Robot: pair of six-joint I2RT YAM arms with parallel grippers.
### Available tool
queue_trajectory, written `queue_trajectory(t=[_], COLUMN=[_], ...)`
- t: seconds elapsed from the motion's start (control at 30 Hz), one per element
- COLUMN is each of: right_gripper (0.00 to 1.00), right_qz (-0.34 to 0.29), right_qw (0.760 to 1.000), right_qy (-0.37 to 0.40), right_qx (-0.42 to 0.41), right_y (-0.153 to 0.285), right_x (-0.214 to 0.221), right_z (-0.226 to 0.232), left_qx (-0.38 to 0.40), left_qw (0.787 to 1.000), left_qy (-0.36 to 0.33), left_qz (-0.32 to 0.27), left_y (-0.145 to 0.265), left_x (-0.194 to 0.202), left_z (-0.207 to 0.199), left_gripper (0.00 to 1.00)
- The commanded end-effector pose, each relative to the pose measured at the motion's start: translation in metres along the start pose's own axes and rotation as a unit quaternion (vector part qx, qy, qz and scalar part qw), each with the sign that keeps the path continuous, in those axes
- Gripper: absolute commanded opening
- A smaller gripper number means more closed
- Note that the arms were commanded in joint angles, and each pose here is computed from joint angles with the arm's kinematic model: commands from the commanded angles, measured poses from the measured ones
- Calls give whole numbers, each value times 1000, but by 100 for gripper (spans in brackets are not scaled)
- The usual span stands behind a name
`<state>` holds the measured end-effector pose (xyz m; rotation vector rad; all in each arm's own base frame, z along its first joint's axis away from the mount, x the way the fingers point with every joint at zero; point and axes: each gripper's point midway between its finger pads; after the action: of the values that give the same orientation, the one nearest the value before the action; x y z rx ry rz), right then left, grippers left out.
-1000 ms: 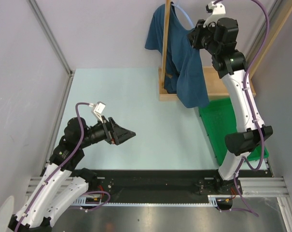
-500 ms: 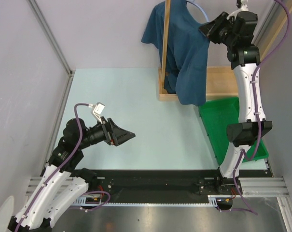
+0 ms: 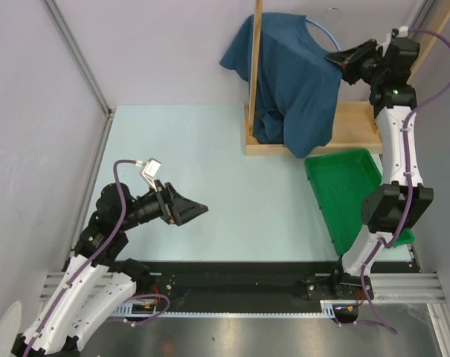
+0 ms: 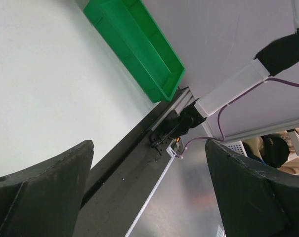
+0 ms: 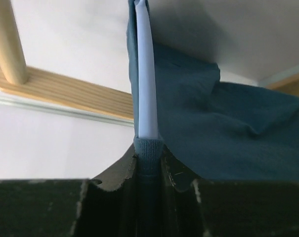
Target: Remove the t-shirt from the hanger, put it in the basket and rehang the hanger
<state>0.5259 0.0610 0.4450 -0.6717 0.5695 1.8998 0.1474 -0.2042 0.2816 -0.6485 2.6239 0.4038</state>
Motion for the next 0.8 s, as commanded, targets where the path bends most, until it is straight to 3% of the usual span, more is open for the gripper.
queue_trajectory(t=[0.0,0.07,0.13,0.17,0.37,0.57,0.67,0.77], right_gripper=[0,0,0,0,0,0,0,0], right_qz=[-116,-137,-143,-157,-157,-102,-72,-21], right_qw=[993,990,989,987,986,992,992,991], right_qy=[-10,-14,-27,-14,3,52,92,130], right_qx=[-17,-13,8,3,62,43,39,23], right_y=[53,83,101,122,196,222,221,212], right_x=[-64,-71,-65,-68,-41,21,50,92], right_z=[9,5,-30,-19,-69,-45,-17,13], left_qx=[18,18,19,20,20,22,-10,-35], left_qw=[1000,1000,1000,1000,1000,999,1000,995], left_qy=[-5,-4,-3,-3,2,-3,-13,-32], left_qz=[-1,1,3,4,18,23,-15,-91], left_y=[4,4,2,2,-7,-12,-8,11], left_x=[-3,-2,-1,-1,0,-3,-15,-34], left_z=[-14,-13,-12,-11,-6,-6,0,-3], left_gripper=[100,100,100,100,100,100,98,98])
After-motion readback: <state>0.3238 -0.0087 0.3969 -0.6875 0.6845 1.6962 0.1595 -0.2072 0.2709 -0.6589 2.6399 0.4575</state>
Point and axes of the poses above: each gripper's point midway between its finger pads, its own y axis back along the fingers, its own z axis along the line the jaws close on, x = y × z, and after that the axes turned 14 degrees about y, right-handed
